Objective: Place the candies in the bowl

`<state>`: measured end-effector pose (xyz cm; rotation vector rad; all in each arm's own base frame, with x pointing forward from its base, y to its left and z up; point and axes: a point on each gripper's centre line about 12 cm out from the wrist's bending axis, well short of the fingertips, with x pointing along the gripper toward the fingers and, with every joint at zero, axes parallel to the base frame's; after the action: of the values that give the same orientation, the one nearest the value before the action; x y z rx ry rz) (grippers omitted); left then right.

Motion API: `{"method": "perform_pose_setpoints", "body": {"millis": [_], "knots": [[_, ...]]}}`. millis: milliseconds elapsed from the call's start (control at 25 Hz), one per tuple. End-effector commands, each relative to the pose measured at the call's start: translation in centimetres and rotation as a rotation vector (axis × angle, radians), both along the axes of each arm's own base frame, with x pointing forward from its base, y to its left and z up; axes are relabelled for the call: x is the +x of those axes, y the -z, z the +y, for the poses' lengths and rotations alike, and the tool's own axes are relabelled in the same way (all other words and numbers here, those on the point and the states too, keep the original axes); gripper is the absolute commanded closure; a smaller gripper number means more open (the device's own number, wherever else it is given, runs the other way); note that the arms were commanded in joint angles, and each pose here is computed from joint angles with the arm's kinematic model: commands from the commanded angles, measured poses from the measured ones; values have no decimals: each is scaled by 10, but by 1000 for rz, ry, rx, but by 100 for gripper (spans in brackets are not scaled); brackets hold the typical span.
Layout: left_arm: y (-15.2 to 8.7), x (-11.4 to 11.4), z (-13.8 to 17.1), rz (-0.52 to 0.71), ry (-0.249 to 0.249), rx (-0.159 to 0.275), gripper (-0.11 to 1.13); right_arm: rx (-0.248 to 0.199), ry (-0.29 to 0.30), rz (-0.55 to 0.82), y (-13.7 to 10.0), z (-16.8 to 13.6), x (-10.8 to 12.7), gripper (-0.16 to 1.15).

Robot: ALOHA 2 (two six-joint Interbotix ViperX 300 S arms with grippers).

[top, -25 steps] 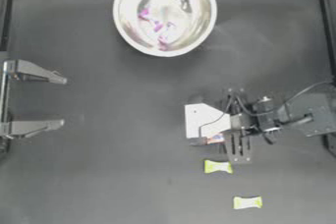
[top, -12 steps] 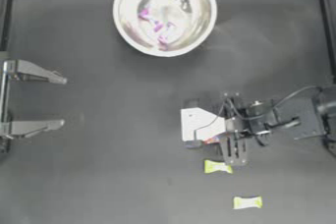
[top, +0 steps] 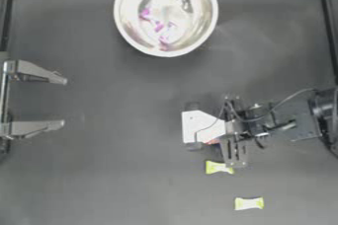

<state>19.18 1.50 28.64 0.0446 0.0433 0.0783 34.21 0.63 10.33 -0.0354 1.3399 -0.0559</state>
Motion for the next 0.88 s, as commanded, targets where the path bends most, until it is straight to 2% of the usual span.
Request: {"method": "perform_pose_setpoints", "body": {"millis": [40,200,280,480,560,720,880], "knots": [[-2,4,1,-2,-2,-3,-1,5,1,-27,-7,0,4,24],[-2,4,1,-2,-2,-4,-1,4,-4,-27,-7,0,4,53],[-2,4,1,0,-2,-5,-1,4,-2,-27,-7,0,4,61],[-2,4,1,0,-2,-5,-1,3,-4,-48,-13,0,7,61],[-2,4,1,0,-2,-5,-1,-2,-10,-79,-24,-1,10,61],[-2,3,0,-2,-1,-4,-1,-14,24,-151,-49,-16,9,61],[-2,3,1,-2,-2,-4,-1,-53,53,-255,-78,-41,10,61]]}}
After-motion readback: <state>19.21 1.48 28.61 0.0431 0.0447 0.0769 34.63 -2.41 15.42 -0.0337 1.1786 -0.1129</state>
